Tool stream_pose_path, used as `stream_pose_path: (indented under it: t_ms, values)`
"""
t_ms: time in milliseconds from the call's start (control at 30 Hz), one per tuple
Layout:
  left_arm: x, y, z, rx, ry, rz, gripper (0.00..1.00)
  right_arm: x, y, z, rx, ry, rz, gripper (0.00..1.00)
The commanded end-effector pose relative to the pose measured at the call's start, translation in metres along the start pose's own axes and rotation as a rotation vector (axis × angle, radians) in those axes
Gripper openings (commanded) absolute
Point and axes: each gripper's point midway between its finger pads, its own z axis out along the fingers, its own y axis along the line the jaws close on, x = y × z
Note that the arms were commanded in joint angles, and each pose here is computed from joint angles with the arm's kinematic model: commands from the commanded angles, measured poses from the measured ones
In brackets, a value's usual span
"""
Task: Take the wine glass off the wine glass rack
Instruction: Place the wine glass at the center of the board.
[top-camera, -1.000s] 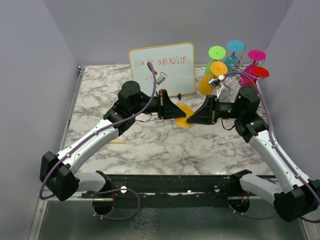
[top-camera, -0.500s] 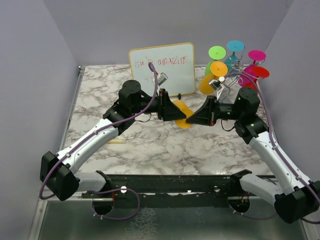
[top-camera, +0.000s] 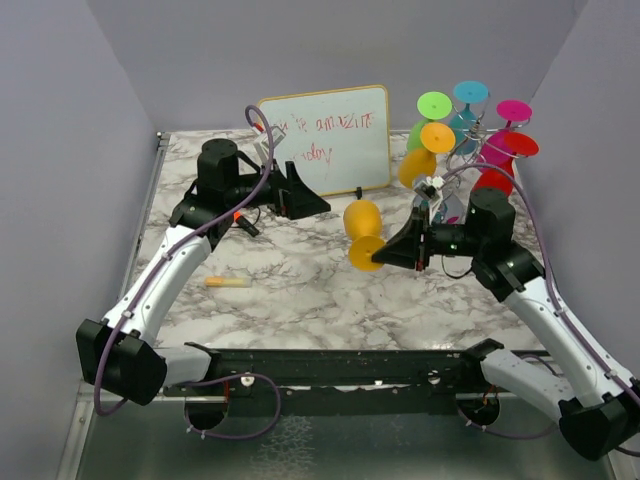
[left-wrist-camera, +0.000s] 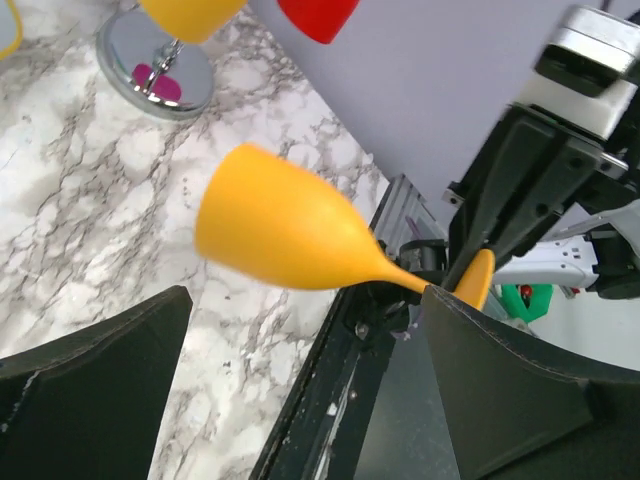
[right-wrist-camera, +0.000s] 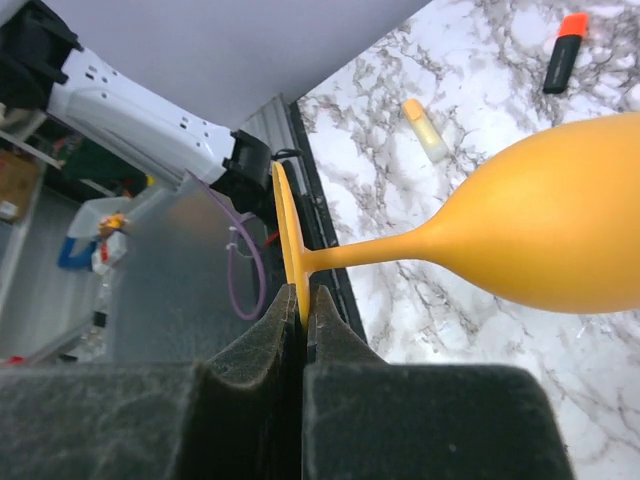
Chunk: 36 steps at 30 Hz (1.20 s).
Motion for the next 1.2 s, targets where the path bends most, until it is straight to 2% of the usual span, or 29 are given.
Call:
stream_pose_path:
  t_ms: [0,133,233,467,600,833,967,1167]
  values:
    - [0.005,-0.003,-0.010,0.027,0.045,0.005,0.99,0.011,-0.003,-0.003,0.051,-0.031,-0.247,0.01]
    - [0.005,-0.001,-0.010,0.021,0.043,0.004,0.99,0.014,-0.004,-0.005,0.063,-0.047,-0.415,0.01]
    - [0.003,-0.004,-0.011,0.038,0.044,0.011,0.99,0.025,0.012,-0.002,-0.084,0.001,-0.542,0.01]
    - [-0.001,-0.004,-0.008,0.050,0.050,0.012,0.99,0.044,0.009,-0.001,-0.190,0.064,-0.780,0.01]
    - [-0.007,0.001,-0.006,0.029,0.032,0.013,0.99,0.054,-0.012,0.000,-0.133,0.111,-0.857,0.01]
    - [-0.011,-0.001,-0.002,0.071,0.059,0.052,0.99,0.062,-0.015,-0.005,-0.161,0.125,-1.045,0.01]
    - [-0.009,-0.013,0.005,0.172,0.111,0.081,0.99,0.070,-0.006,-0.004,-0.246,0.101,-1.104,0.01]
    - [-0.003,-0.034,0.013,0.300,0.178,0.108,0.95,0.081,-0.011,-0.002,-0.268,0.093,-1.129,0.01]
